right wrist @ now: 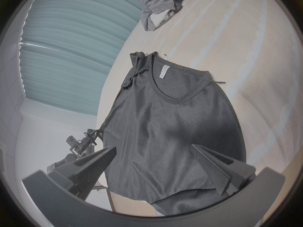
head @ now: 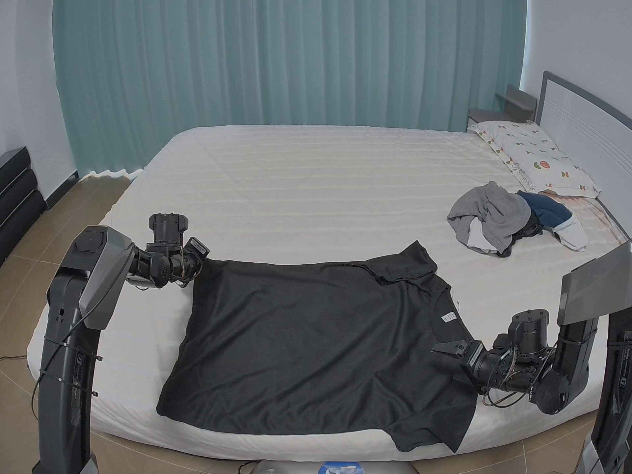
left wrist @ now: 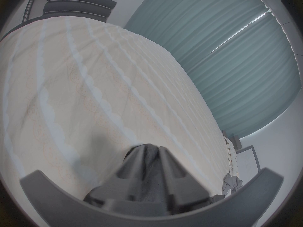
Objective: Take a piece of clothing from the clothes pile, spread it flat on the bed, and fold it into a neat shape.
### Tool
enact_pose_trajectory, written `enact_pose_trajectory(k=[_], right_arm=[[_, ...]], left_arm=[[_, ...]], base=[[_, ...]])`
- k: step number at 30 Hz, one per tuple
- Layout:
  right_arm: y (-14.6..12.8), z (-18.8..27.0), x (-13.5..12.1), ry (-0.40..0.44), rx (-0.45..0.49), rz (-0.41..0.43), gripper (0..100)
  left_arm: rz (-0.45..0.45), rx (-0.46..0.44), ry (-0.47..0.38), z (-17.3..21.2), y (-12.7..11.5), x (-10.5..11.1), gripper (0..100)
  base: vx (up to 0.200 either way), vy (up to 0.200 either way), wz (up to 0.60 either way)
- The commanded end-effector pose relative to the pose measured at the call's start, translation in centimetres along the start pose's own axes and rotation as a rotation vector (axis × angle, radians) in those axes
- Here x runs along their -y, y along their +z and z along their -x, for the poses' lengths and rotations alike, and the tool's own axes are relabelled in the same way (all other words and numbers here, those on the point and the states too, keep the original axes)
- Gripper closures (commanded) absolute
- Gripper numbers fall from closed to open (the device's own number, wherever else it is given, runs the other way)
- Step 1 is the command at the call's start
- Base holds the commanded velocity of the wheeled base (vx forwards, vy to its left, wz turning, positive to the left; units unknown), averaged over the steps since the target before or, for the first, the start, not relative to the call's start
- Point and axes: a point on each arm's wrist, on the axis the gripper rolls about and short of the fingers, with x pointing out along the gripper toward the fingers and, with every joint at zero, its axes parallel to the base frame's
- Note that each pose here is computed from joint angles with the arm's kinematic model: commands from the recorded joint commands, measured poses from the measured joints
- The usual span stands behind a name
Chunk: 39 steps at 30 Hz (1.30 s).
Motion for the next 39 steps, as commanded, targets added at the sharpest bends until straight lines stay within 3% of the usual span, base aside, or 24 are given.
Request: enact_pose_trajectory(k=[1,17,29,35,39], right_arm=[[0.0,0.0,0.0,-0.001,-0.002,0.0,0],[-0.1,0.1,0.1,-0.002,-0.004,-0.004,0],[0.0,0.0,0.0,0.001,-0.004,-0.003,0],[0.3,-0.2,-0.1,0.006,0.013,-0.005,0],[1.3,-0.7,-1.2,0.056,0.06,0.01,0]], left_arm=[[0.001,-0.003,0.006,0.0,-0.2,-0.1,0],[0.087,0.025,-0.037,0.3,0.1,0.4,0],[0.099,0.025,-0.035,0.5,0.2,0.4,0],[0.187,0.062,-0.069,1.2,1.7,0.8,0],[0.231,0.065,-0.082,1.5,2.3,0.7,0]], base=[[0.0,0.0,0.0],[0.0,0.0,0.0],[0.0,0.0,0.0],[0.0,0.0,0.0],[0.0,0.0,0.0]])
